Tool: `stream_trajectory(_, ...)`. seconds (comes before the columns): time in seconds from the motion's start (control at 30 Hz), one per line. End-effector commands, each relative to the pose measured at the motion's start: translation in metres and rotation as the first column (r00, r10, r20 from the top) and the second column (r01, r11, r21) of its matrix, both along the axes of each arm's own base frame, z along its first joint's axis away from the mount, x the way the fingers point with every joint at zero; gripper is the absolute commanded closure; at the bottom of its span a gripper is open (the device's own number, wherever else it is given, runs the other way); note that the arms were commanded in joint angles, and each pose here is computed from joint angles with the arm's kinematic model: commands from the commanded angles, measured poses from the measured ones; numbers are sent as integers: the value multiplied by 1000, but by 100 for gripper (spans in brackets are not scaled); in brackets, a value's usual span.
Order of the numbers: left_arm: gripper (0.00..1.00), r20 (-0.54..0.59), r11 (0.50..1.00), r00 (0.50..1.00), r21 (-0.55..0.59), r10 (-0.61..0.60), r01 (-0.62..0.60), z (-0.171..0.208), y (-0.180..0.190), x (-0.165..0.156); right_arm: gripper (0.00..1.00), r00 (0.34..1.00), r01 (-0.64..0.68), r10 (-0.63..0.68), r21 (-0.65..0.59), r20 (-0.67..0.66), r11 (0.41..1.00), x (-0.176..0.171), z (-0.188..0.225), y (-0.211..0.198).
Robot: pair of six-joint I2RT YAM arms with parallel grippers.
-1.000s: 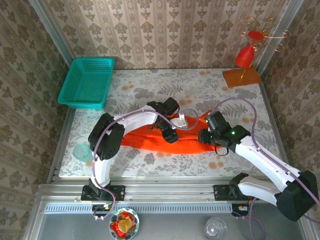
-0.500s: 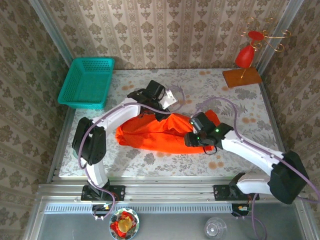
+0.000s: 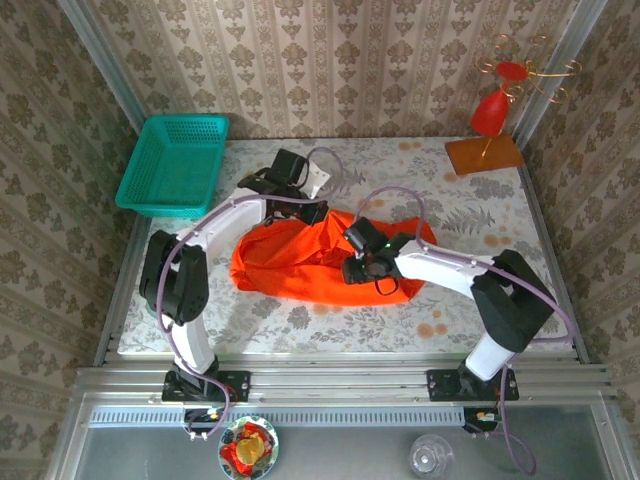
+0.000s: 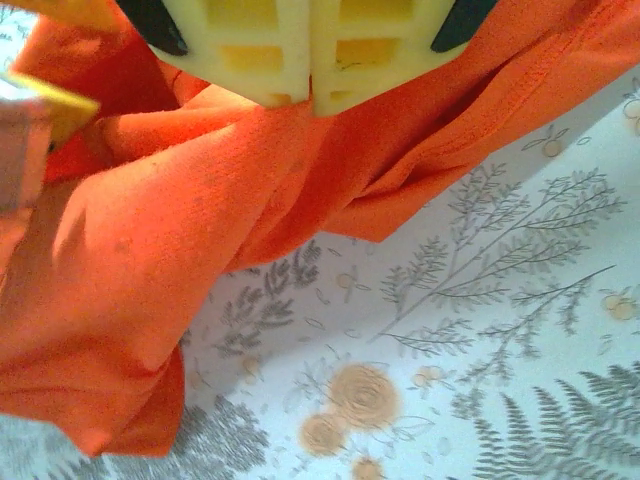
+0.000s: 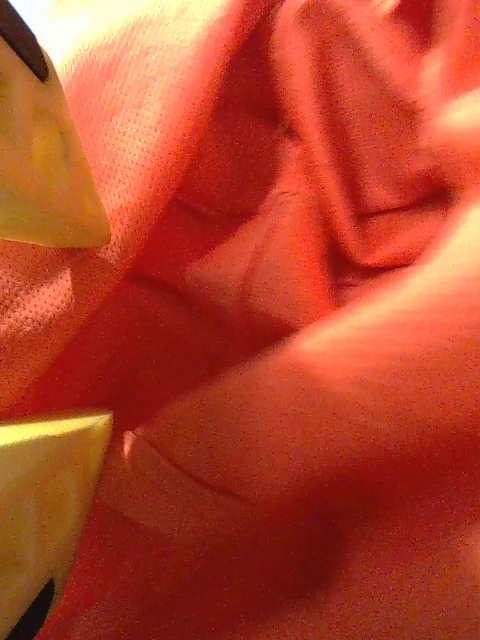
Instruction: Fold the inside-out t-shirt
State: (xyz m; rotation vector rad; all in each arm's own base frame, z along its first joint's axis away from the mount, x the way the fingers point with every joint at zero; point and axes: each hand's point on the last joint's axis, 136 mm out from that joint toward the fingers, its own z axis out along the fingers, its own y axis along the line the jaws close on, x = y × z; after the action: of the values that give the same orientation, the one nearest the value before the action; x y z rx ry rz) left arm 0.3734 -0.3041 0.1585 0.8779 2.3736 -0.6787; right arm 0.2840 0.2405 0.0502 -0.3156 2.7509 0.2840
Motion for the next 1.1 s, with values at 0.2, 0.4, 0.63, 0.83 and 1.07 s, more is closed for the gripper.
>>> stream_trajectory(0.2, 100, -37, 982, 983, -53, 181, -183, 14, 14, 41, 65, 985, -74, 60, -87, -164, 993, -81, -21, -17)
stream_trajectory(0.4, 99, -71, 981, 980, -42, 188, -191, 8, 13, 44, 79, 979, -64, 41, -109, -197, 992, -100, -6, -36)
stream_trajectory(0.63, 79, -88, 982, 980, -55, 178, -183, 7, 10, 34, 63, 999, 45, -45, 68, 0, 997, -39, 57, 7)
stream_trajectory(0.83, 58, -60, 970, 972, -81, 226, -230, 26, 33, 26, 61, 995, 65, -79, 200, 66, 978, 14, 74, 52)
stream_trajectory(1.07, 54, -38, 935, 940, -96, 340, -342, 38, 91, 13, 60, 995, 92, -97, 155, 26, 984, 59, 43, 66)
